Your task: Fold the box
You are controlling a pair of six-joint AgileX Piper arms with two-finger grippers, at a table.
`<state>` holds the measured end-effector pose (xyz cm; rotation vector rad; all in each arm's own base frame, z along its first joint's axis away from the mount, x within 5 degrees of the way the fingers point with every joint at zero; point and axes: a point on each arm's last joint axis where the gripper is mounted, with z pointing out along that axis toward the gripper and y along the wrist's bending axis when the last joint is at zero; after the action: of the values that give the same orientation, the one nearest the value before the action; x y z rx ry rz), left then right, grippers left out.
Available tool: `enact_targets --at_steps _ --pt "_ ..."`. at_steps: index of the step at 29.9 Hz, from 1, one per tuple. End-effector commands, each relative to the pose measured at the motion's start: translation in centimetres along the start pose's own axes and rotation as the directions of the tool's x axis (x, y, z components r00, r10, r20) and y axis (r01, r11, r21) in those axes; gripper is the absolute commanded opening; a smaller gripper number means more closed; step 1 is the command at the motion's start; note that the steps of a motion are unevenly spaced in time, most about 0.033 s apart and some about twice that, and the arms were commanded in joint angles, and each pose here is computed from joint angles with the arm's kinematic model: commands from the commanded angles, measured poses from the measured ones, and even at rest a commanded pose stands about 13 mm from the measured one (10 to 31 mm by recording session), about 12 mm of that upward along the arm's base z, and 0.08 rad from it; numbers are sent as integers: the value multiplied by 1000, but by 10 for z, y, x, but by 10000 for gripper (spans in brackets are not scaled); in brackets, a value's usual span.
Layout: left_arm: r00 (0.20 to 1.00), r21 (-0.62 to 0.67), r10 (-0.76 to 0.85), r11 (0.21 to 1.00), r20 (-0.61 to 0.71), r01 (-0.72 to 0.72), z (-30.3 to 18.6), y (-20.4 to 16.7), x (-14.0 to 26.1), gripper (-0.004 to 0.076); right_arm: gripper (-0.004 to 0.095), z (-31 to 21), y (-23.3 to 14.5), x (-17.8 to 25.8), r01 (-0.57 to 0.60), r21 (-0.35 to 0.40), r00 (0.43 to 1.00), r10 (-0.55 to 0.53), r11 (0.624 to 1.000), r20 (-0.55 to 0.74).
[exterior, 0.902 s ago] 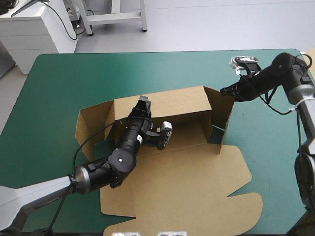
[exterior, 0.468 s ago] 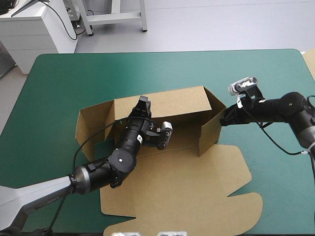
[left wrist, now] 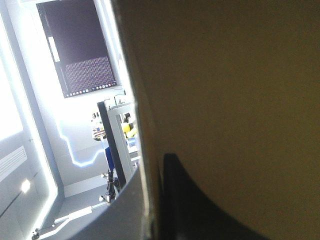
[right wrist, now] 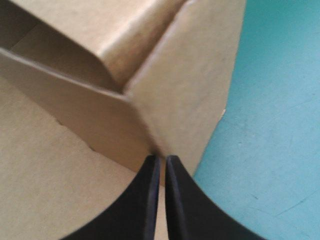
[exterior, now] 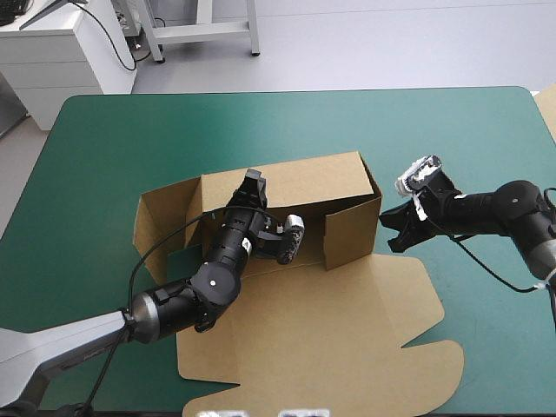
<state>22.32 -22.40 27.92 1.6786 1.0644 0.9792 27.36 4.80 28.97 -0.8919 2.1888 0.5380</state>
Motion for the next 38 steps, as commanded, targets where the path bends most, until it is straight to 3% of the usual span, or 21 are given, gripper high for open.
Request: enact_targets --at_steps 1,6,8,10,21,27,30,34,38 --pt "999 -46 43 998 14 -42 -4 9 -1 -8 161 -14 8 -11 44 -21 998 -43 999 45" --pt "999 -46 43 998 14 -42 -4 9 -1 -8 606 -13 4 -11 70 26 996 -71 997 51" --pt "999 -46 43 998 14 -42 -4 9 -1 -8 750 -13 -1 -13 67 76 995 -72 995 65" --pt "999 -46 43 998 14 -42 -4 9 -1 -8 818 -14 -5 -14 66 119 994 -75 991 76" --pt "999 -43 43 998 23 -42 -4 9 -1 -8 803 3 2 -16 9 27 997 -11 1000 79" --pt "999 -43 43 998 23 -42 -4 9 -1 -8 613 11 13 -20 -6 21 998 5 1000 58" --pt "999 -43 43 998 23 -42 -4 9 -1 -8 550 15 18 -23 -4 32 998 2 999 69" --pt "999 -44 43 998 21 -42 -4 9 -1 -8 547 26 23 -14 -39 63 997 34 997 70" --pt "999 -44 43 998 21 -42 -4 9 -1 -8 547 35 27 0 -73 152 993 57 986 106"
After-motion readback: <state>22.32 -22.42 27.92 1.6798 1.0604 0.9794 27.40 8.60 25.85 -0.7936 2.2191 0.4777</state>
